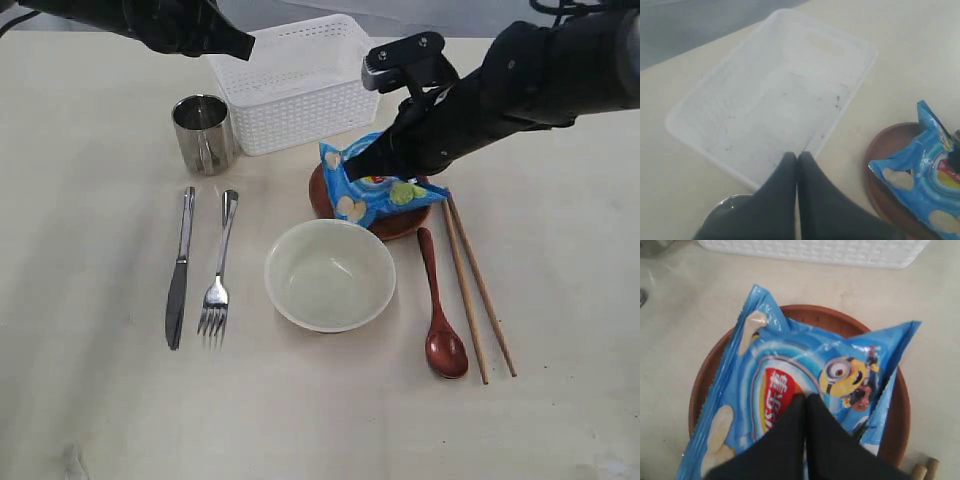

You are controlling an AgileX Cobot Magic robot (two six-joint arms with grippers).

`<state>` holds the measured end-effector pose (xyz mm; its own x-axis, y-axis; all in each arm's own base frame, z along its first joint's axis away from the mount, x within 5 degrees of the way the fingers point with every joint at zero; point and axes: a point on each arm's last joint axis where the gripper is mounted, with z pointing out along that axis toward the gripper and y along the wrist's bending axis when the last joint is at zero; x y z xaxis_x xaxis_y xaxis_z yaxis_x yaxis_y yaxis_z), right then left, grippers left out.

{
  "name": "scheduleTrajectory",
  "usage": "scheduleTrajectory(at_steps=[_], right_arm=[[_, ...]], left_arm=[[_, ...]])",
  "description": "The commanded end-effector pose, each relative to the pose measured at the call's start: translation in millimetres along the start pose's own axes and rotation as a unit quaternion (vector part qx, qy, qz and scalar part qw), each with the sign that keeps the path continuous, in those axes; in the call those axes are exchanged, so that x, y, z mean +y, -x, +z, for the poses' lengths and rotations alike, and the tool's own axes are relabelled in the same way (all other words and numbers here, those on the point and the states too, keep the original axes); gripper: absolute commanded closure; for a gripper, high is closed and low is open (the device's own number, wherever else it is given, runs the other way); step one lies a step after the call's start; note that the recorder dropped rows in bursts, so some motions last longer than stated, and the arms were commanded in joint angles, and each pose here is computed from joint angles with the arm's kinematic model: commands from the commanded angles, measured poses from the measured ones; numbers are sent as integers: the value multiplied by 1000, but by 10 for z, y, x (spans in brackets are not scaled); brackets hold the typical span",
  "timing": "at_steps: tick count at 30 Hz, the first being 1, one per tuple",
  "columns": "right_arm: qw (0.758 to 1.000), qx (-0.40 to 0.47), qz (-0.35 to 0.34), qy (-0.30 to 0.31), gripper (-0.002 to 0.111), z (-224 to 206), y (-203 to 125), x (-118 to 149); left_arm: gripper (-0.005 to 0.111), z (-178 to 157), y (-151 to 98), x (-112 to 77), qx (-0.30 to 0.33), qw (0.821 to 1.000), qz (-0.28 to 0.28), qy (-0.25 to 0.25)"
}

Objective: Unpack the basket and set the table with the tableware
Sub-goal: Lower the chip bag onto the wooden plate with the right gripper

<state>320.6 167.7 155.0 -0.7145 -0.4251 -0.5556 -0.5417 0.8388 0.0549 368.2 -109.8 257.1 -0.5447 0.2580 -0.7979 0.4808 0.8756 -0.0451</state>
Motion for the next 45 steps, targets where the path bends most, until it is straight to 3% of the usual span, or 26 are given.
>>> scheduleTrajectory(at_steps=[1, 13, 25, 39, 45], right_arm=[[999, 32, 5, 5, 108, 196, -110, 6], [998, 59, 9, 5, 108, 369, -225, -19], [997, 54, 42, -21, 108, 407, -268, -306], [998, 25, 33, -49, 108, 476, -257, -405], [996, 24, 61, -66, 108, 436, -294, -642]], left_arm=[[107, -36, 5, -2, -2, 1000, 1, 0], [107, -36, 5, -2, -2, 1000, 1, 0], [107, -36, 4, -4, -1, 1000, 1, -1], [107, -36, 4, -4, -1, 1000, 1, -1], [107, -36, 4, -4, -1, 1000, 1, -1]])
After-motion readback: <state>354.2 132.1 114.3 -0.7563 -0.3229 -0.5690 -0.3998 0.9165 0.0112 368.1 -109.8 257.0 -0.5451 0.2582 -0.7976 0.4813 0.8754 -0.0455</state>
